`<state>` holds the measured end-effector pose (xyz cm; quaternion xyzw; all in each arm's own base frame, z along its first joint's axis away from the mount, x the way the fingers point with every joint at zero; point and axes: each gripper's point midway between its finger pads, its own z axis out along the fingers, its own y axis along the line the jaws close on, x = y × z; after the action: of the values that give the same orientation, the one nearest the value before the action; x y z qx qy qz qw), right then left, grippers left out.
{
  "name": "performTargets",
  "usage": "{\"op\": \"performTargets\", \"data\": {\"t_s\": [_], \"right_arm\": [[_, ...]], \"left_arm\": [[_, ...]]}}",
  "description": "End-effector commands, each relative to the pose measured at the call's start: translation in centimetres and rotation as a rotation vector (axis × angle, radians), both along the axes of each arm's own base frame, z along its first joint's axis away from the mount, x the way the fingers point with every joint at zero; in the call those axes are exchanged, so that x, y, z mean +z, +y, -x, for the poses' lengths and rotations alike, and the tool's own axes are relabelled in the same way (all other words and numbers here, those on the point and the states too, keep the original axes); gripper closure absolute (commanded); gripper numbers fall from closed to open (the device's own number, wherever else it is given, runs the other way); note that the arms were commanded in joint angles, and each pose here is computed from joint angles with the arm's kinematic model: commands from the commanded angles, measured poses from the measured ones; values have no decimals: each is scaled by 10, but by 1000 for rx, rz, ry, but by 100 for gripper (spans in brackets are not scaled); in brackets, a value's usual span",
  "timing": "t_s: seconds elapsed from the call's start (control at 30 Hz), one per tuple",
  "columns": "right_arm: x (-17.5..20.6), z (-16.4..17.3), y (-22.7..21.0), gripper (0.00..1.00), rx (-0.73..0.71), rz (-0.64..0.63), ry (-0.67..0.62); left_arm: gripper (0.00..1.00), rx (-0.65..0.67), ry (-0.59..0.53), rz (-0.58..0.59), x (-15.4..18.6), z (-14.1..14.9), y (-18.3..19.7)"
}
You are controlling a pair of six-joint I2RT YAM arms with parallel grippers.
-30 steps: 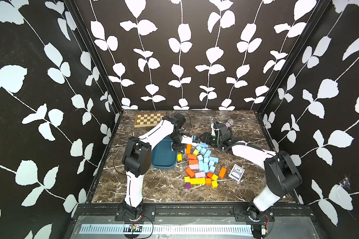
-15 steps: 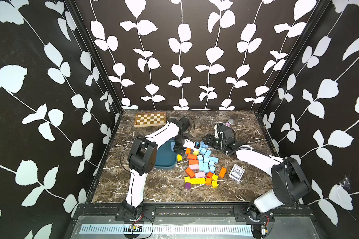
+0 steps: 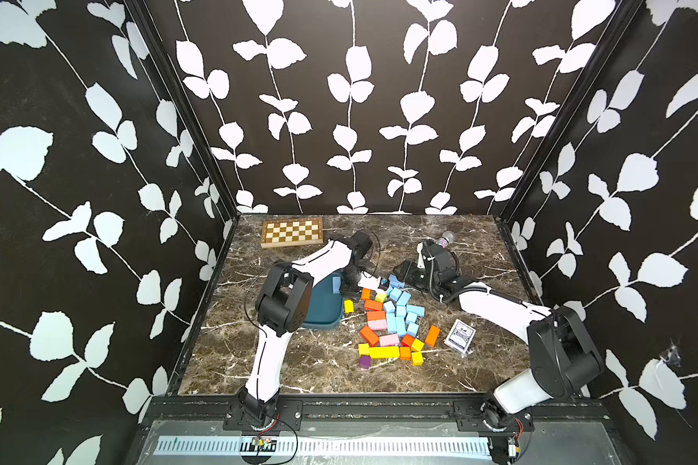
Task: Pick out the blue building blocks
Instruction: Pick up the building block from the center of the board.
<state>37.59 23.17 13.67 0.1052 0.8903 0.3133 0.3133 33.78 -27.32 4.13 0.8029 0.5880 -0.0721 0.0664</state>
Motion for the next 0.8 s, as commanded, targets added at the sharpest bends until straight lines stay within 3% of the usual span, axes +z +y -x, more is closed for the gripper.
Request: {"op": "performTargets", "data": {"t_s": [0.0, 0.2, 0.4, 0.5, 0.67, 0.77], "right_arm": [[5, -3, -1, 47, -17, -23, -19], [6, -3, 0, 49, -14, -26, -24], [8, -4, 2, 50, -10, -33, -21], [9, -5, 7, 50, 1, -34, -16], [10, -12, 26, 50, 40, -45, -9], [7, -17, 39, 51, 65, -51, 0]], "left_arm": [[51, -2, 1, -11, 0, 0, 0], [64, 4, 2, -7, 0, 0, -1], [75, 48, -20, 44, 22, -1, -7], [82, 115, -39, 82, 40, -4, -11], [84, 267, -44, 159, 75, -1, -12], [84, 425, -59, 213, 96, -10, -2]]}}
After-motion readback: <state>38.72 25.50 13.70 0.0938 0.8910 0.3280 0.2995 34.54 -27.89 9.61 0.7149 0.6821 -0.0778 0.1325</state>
